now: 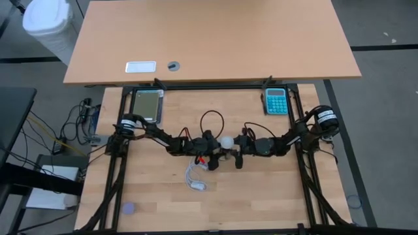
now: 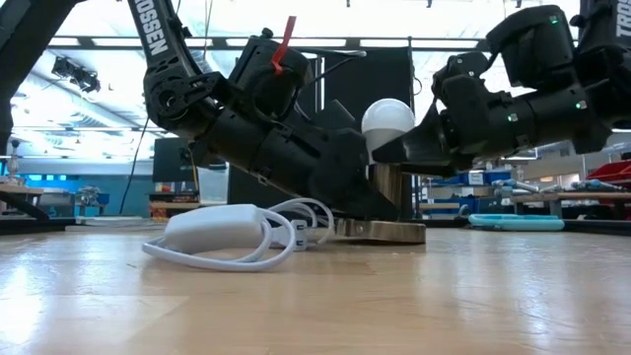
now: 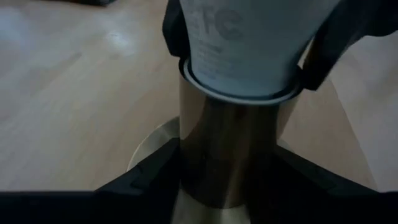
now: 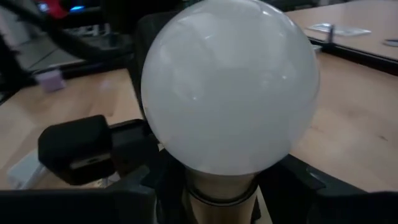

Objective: Screw lightbulb
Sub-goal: Insert the white lightbulb into the silver lamp

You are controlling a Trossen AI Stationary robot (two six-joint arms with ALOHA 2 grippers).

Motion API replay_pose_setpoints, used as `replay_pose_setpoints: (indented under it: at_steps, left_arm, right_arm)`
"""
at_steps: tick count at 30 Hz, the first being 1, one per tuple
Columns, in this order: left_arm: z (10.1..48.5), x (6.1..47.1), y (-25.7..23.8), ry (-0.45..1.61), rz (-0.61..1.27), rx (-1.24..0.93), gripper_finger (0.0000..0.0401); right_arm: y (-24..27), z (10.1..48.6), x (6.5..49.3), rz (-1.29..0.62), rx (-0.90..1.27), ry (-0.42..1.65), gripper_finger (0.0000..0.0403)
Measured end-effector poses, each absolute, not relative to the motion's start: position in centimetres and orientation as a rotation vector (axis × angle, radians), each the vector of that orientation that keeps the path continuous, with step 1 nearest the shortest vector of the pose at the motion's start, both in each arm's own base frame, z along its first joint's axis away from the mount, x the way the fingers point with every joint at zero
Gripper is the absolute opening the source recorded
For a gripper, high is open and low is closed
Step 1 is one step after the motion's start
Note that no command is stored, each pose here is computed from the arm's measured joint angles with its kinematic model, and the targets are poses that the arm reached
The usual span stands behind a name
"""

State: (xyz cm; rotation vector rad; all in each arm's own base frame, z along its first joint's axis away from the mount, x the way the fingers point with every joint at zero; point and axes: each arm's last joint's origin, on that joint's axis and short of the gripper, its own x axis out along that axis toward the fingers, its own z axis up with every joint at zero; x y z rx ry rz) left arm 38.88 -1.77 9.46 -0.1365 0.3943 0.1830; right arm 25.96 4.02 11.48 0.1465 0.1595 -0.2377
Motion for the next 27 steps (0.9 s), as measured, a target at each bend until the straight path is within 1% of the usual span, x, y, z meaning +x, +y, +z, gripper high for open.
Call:
replay_pose_setpoints:
  at_steps: [7,15,20,27]
  left_arm:
    - [9.4,38.9,-1.7,0.395,0.198,-0.135,0.0218]
    - [9.4,38.8,-1.7,0.401,0.201,-0.136,0.0218]
    - [9.3,38.8,-1.6,0.407,0.210,-0.135,0.0218]
    - [9.3,38.8,-1.6,0.409,0.212,-0.134,0.0218]
  right_arm:
    - [5.1,11.8,26.8,-0.345,0.174,0.163,0.0180]
    - [5.4,11.9,27.0,-0.341,0.176,0.169,0.0190]
    - [5.1,11.4,26.2,-0.316,0.206,0.176,0.0215]
    - [4.7,10.5,24.9,-0.259,0.214,0.215,0.0263]
